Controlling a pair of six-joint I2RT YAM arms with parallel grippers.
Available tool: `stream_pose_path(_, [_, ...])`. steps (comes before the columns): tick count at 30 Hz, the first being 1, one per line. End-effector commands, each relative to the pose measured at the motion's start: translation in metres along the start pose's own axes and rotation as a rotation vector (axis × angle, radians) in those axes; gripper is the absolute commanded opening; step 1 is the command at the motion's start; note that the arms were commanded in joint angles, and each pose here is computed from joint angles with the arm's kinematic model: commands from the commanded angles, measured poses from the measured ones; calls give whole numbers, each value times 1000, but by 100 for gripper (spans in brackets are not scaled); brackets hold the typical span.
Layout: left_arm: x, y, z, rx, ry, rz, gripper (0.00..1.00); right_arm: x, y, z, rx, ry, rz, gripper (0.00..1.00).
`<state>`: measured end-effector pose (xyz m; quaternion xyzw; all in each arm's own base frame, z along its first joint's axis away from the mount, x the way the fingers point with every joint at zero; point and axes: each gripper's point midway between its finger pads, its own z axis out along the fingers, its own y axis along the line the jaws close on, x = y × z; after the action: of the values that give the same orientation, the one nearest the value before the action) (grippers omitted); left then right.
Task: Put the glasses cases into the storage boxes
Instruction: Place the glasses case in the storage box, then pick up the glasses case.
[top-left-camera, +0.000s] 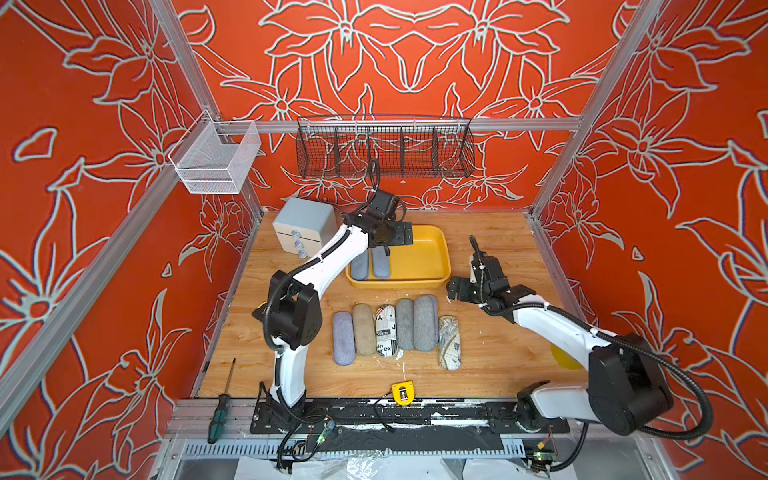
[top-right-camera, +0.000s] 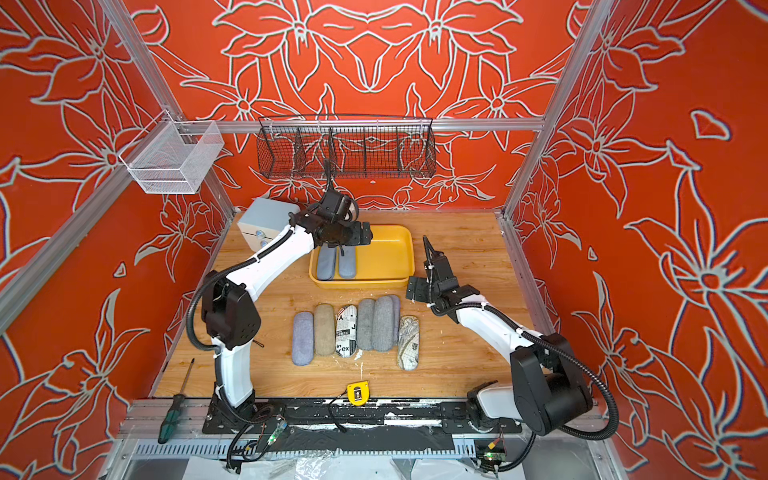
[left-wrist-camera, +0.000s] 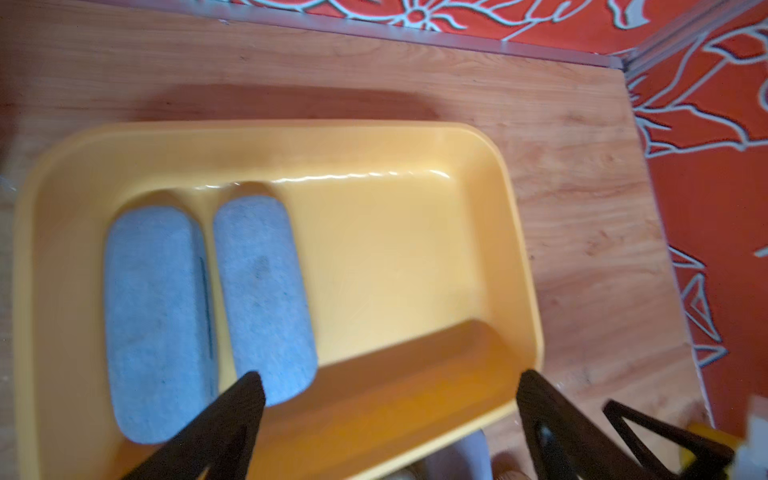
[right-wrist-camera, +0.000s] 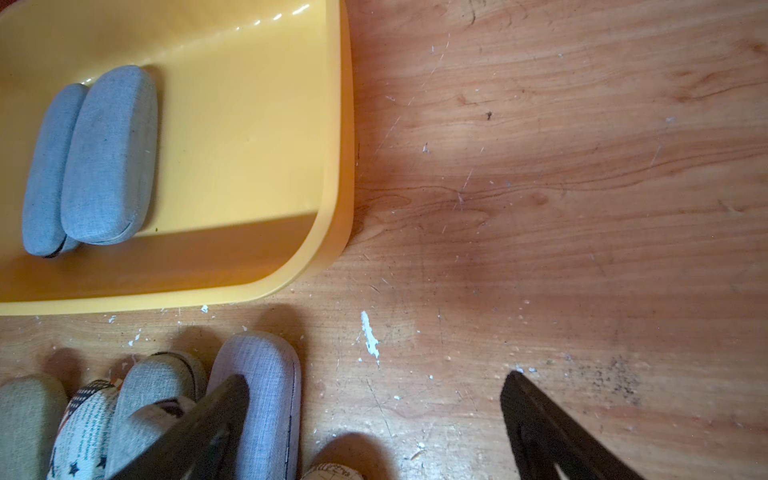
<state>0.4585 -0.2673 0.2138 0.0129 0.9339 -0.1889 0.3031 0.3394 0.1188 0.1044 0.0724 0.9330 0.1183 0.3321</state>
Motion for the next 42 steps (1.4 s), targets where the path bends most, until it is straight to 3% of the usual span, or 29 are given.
stream_pose_path(1, [33,-13,-5,-11,34,-15,96,-8,-4,-9,17,-41,15,97])
stream_pose_path(9, [120,-34,-1,27,156,8,98,-25,-20,-37,53,-163,72,97])
stream_pose_path(16, [177,-40,8,73,255,31,99,-30,-41,-62,105,-269,130,97])
stream_pose_path(27, [202,-56,7,104,295,99,99,-24,-43,-62,99,-254,147,97])
stream_pose_path(42, [220,-52,23,47,343,121,94,-19,-43,-61,92,-242,142,97])
